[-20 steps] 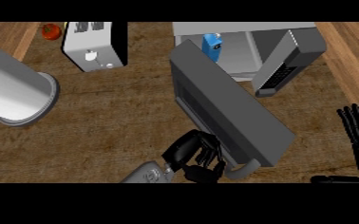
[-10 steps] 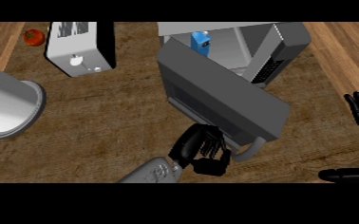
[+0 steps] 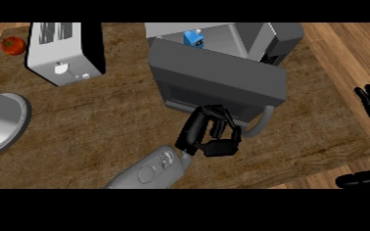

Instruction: Pick up the milk, place it into the microwave and close the microwave

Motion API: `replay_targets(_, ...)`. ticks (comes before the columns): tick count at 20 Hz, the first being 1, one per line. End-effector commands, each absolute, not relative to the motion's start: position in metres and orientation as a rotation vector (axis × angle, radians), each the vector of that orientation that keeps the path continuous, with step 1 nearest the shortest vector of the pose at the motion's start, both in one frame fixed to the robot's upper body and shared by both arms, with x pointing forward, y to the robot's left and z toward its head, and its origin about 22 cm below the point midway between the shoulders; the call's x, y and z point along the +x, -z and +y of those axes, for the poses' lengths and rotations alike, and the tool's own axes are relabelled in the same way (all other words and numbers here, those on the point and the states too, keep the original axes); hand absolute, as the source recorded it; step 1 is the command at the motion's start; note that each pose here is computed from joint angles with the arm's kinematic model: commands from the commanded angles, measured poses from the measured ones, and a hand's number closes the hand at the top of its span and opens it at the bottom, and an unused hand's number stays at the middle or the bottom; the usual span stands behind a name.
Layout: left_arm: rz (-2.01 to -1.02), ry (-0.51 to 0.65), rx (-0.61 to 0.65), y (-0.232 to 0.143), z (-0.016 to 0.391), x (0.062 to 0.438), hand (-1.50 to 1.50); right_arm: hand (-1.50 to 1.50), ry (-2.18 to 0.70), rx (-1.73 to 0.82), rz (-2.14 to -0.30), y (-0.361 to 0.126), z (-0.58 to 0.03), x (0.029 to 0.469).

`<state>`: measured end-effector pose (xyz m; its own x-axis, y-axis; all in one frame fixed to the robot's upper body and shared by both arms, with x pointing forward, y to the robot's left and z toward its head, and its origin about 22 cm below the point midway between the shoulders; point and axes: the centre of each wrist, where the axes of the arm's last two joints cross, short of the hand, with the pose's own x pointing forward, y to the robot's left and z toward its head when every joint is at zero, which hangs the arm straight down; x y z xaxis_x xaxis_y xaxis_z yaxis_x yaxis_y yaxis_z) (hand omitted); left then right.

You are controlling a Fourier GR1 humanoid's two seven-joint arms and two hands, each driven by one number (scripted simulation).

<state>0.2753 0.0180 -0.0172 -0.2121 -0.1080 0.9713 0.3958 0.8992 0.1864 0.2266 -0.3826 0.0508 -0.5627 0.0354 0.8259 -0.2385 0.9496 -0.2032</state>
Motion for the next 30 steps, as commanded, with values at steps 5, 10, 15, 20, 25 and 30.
replay_targets(5,-1.779,0.28,-0.236,-0.017,0.013,0.308,1.5,-1.5,-0.44,0.266,-2.163,-0.077,-0.378,0.238)
replay_targets(10,-1.772,0.213,-0.194,-0.024,0.016,0.327,1.5,-1.5,-0.463,0.26,-2.16,-0.093,-0.383,0.242)
replay_targets(15,-1.783,0.177,-0.182,-0.038,0.016,0.347,1.5,-1.5,-0.483,0.264,-2.166,-0.105,-0.386,0.247)
replay_targets(20,-1.817,0.109,-0.211,-0.046,0.017,0.355,1.5,-1.5,-0.488,0.262,-2.167,-0.115,-0.389,0.251)
replay_targets(25,-1.819,0.07,-0.234,-0.048,0.017,0.358,1.5,-1.5,-0.474,0.267,-2.185,-0.123,-0.396,0.255)
replay_targets(30,-1.844,0.085,-0.235,-0.045,0.016,0.358,1.5,-1.5,-0.479,0.238,-2.178,-0.133,-0.404,0.258)
